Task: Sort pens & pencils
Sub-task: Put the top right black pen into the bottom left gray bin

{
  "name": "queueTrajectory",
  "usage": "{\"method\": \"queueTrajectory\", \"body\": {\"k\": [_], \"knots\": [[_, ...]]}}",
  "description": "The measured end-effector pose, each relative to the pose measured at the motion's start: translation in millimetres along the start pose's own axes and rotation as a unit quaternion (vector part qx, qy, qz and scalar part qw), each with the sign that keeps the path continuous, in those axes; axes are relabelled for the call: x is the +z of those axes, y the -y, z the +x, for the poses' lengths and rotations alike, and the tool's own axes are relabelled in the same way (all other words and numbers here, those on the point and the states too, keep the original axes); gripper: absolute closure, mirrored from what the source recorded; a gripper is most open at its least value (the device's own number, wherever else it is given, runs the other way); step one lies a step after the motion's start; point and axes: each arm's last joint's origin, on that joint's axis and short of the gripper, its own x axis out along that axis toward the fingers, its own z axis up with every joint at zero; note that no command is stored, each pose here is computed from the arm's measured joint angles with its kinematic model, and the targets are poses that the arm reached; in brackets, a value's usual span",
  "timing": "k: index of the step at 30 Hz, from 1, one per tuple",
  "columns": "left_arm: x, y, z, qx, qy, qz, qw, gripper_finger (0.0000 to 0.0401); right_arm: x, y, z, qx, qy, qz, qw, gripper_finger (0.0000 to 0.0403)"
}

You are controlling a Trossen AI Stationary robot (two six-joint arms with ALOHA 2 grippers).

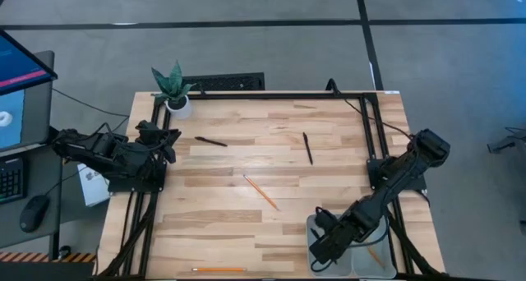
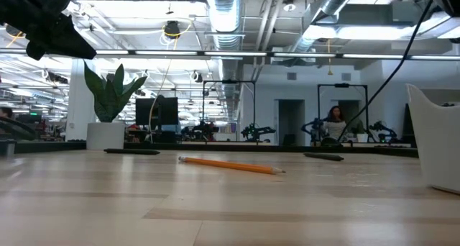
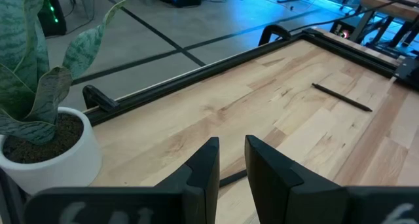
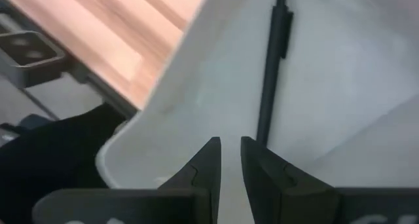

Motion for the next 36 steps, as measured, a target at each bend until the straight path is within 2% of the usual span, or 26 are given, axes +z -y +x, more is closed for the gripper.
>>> {"method": "queueTrajectory", "body": {"k": [7, 18, 26, 33, 36], "knots": [[0, 0, 0, 0.000, 0.000, 0.000, 1.000, 0.0337, 13, -2, -29, 0.046, 0.010, -0.022, 0.999, 0.0321], [0, 0, 0, 0.000, 0.000, 0.000, 1.000, 0.0337, 64, 1, -51, 0.069, 0.069, -0.060, 0.993, 0.0307], [0, 0, 0, 0.000, 0.000, 0.000, 1.000, 0.0337, 103, 8, -58, 0.066, 0.098, -0.057, 0.991, 0.0229], [0, 0, 0, 0.000, 0.000, 0.000, 1.000, 0.0337, 136, 19, -67, 0.064, 0.123, -0.016, 0.990, 0.0152], [0, 0, 0, 0.000, 0.000, 0.000, 1.000, 0.0337, 150, 24, -70, 0.059, 0.133, -0.039, 0.989, 0.0139]]}}
